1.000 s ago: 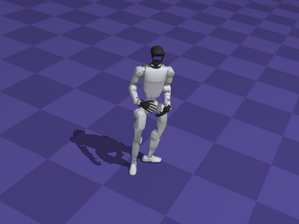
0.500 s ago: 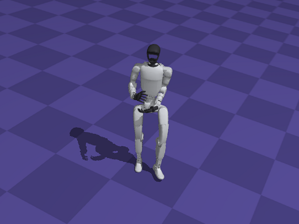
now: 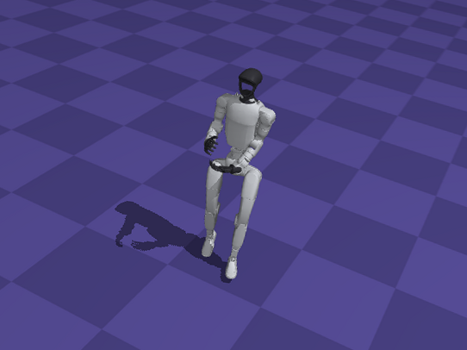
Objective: Walk run
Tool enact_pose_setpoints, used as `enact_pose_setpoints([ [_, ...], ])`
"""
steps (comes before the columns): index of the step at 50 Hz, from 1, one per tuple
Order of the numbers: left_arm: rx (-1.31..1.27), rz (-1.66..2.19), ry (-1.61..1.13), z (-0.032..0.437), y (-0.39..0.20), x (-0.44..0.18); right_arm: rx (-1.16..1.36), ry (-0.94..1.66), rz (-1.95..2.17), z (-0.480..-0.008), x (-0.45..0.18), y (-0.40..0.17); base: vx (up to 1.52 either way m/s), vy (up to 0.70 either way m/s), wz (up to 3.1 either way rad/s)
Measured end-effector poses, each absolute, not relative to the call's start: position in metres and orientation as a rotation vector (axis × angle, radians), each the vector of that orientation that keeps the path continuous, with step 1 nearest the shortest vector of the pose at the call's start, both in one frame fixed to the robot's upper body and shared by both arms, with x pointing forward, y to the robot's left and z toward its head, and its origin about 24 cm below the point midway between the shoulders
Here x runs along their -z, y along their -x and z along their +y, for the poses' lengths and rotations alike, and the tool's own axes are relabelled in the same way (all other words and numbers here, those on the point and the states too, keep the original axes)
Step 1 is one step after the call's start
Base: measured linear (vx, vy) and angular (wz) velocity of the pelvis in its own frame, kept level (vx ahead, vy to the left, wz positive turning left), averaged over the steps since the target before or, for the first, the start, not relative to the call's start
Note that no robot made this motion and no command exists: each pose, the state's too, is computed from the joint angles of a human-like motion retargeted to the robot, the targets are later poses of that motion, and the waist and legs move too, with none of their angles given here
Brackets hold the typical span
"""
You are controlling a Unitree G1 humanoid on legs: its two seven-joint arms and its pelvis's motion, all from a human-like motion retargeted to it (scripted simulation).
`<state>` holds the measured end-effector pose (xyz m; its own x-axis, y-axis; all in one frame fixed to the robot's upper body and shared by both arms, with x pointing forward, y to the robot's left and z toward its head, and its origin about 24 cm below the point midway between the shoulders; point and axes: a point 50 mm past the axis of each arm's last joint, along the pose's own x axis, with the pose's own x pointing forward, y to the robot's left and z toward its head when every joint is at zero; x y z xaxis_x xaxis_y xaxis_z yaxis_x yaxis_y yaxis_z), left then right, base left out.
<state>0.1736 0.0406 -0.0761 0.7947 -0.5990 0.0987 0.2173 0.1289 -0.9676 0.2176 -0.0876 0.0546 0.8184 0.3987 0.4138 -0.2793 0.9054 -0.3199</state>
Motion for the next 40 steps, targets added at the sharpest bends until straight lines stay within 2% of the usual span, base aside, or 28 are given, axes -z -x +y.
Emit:
enact_pose_setpoints([
  [5, 0.418, 0.225, 1.251, 0.070, -0.194, 0.071, -0.180, 0.161, -0.425, -0.097, -0.054, -0.227, 0.09, 0.19, -0.50],
  [11, 0.290, 0.123, 1.186, 0.089, -0.212, 0.062, -0.244, 0.129, -0.249, -0.083, -0.035, -0.220, 0.08, 0.13, -0.14],
  [25, 0.170, 0.011, 1.161, 0.084, -0.222, 0.053, -0.302, 0.055, -0.023, -0.055, -0.018, -0.218, 0.13, 0.09, -0.16],
  [33, 0.193, 0.011, 1.171, 0.081, -0.215, 0.056, -0.316, -0.112, 0.147, -0.048, -0.001, -0.206, 0.13, 0.05, 0.13],
  [40, 0.258, 0.038, 1.072, 0.085, -0.211, 0.060, -0.284, -0.187, 0.253, -0.055, 0.012, -0.199, 0.13, 0.03, 0.22],
])
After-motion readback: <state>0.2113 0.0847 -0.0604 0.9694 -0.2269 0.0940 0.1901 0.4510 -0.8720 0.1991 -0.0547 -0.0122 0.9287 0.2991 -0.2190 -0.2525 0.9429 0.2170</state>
